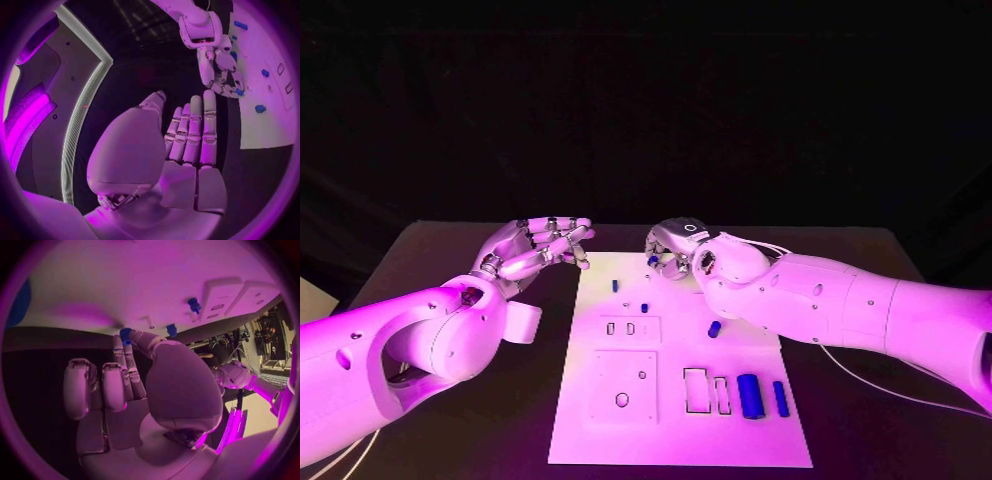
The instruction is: Assemble the parts on the task board
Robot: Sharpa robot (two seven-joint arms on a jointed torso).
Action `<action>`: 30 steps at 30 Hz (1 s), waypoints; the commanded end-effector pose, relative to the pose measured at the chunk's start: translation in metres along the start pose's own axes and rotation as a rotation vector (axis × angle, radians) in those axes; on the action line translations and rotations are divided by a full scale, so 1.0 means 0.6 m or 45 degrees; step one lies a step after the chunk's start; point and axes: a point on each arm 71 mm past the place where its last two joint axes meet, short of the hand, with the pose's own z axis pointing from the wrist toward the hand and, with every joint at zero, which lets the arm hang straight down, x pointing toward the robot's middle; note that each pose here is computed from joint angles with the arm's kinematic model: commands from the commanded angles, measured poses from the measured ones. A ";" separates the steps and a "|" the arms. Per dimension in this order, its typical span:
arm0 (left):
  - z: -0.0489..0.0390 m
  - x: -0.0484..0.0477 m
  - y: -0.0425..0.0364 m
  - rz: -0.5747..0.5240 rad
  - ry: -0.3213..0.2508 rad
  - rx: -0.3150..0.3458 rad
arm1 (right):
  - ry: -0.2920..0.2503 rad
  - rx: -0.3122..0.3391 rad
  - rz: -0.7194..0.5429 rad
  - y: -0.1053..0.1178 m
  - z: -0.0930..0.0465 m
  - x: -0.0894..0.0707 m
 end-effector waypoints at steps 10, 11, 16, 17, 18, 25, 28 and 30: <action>0.000 0.000 -0.003 0.000 0.012 0.011 | -0.052 0.008 0.005 -0.012 -0.012 -0.003; 0.000 -0.001 -0.003 0.000 0.012 0.010 | -0.054 0.008 0.009 -0.014 -0.015 -0.004; -0.001 -0.004 -0.003 0.001 0.006 0.009 | -0.074 0.025 0.037 -0.035 -0.043 -0.019; -0.001 -0.005 -0.004 0.001 0.005 0.009 | -0.081 0.034 0.047 -0.042 -0.050 -0.024; -0.002 -0.005 -0.004 0.002 0.003 0.009 | -0.088 0.045 0.058 -0.051 -0.058 -0.030; -0.002 -0.008 -0.003 0.002 -0.001 0.007 | -0.087 0.155 0.196 -0.113 -0.113 -0.064; -0.001 -0.008 -0.003 0.000 0.000 0.006 | -0.049 0.209 0.259 -0.138 -0.130 -0.068; -0.001 -0.008 -0.002 -0.001 0.000 0.005 | -0.017 0.241 0.278 -0.153 -0.138 -0.067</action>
